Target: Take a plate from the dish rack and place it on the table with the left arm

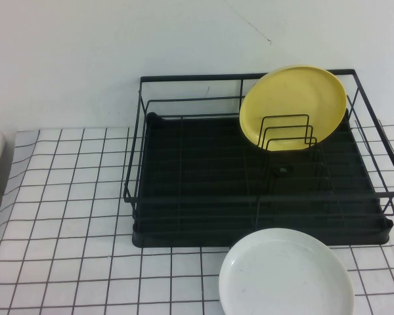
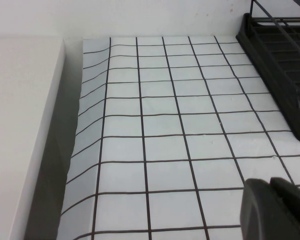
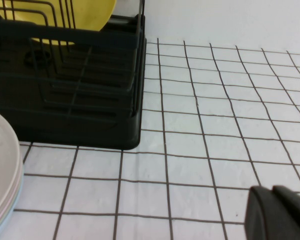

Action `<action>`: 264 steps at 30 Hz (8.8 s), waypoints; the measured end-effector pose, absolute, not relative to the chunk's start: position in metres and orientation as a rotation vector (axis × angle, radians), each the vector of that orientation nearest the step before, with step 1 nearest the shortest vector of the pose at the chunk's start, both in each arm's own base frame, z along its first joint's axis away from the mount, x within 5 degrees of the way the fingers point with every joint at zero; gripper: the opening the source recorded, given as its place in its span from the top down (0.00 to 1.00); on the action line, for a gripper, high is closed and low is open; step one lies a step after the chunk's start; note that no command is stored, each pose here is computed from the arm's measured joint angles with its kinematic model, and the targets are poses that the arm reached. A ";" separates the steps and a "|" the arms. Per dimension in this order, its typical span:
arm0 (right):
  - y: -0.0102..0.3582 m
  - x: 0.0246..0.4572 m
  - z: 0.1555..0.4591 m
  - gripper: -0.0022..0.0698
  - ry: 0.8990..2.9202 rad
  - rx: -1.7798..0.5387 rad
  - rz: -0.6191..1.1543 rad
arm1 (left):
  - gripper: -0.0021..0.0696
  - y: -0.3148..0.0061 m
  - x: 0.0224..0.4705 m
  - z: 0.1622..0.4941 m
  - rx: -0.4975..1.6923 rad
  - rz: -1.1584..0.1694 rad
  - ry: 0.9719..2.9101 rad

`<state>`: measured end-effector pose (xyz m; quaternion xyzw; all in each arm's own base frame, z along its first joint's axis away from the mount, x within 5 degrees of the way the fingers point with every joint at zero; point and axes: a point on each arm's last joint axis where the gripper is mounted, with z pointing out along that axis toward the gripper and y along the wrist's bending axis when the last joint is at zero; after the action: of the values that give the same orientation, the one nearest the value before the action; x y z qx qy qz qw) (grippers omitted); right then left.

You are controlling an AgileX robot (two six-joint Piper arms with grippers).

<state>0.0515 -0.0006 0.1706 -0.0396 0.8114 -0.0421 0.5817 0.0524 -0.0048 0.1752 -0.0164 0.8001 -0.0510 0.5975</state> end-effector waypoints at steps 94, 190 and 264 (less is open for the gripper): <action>-0.001 0.052 0.171 0.97 1.895 -0.093 -0.098 | 0.34 -0.214 0.358 0.332 1.296 -0.288 1.892; -0.001 0.052 0.171 0.97 1.895 -0.093 -0.098 | 0.97 -0.216 0.289 0.371 1.152 -0.594 2.430; -0.001 0.052 0.171 0.97 1.895 -0.093 -0.098 | 0.97 -0.177 0.193 0.375 0.777 -0.606 2.029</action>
<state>0.0515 -0.0006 0.1706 -0.0396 0.8114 -0.0421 0.5817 0.1932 -0.1772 0.3755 0.3114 0.8127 -0.2426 0.4286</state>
